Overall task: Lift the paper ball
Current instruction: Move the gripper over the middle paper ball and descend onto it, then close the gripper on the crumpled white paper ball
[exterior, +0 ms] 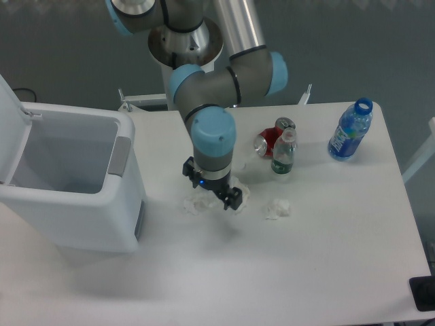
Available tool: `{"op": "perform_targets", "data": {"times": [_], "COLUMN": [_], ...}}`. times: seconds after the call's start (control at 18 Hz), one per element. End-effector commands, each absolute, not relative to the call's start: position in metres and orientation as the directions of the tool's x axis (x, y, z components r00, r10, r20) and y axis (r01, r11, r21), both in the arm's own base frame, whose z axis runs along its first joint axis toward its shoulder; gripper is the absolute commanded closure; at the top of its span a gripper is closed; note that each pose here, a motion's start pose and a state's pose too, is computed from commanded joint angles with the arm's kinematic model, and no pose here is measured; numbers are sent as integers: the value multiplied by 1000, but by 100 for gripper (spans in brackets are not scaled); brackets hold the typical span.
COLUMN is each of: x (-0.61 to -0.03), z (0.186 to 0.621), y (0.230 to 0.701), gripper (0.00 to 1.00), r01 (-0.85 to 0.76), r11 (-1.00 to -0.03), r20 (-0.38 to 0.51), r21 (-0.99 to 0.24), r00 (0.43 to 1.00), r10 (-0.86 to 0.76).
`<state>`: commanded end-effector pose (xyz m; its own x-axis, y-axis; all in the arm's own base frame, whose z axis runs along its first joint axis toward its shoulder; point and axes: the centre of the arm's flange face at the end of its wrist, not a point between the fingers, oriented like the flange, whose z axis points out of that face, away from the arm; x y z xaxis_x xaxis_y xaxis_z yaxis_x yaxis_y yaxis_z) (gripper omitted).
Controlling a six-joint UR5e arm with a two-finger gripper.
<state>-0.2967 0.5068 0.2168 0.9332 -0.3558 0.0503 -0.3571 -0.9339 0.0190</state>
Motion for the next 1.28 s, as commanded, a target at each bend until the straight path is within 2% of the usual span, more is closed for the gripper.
{"op": "perform_targets", "data": {"times": [0.39, 0.67, 0.94, 1.11, 1.28], "x": [-293, -291, -292, -296, -297], "z": [204, 193, 194, 199, 202], "y": [505, 506, 507, 511, 511], "gripper": [0, 2, 25, 60, 83], "r01": [-476, -475, -471, -469, -467], "r11": [-874, -874, -876, -878, -879], "r20": [49, 67, 64, 50, 45], "r21": [98, 105, 102, 101, 101], "r00": [879, 880, 882, 883, 884], "r10": [-474, -471, -467, -466, -465]}}
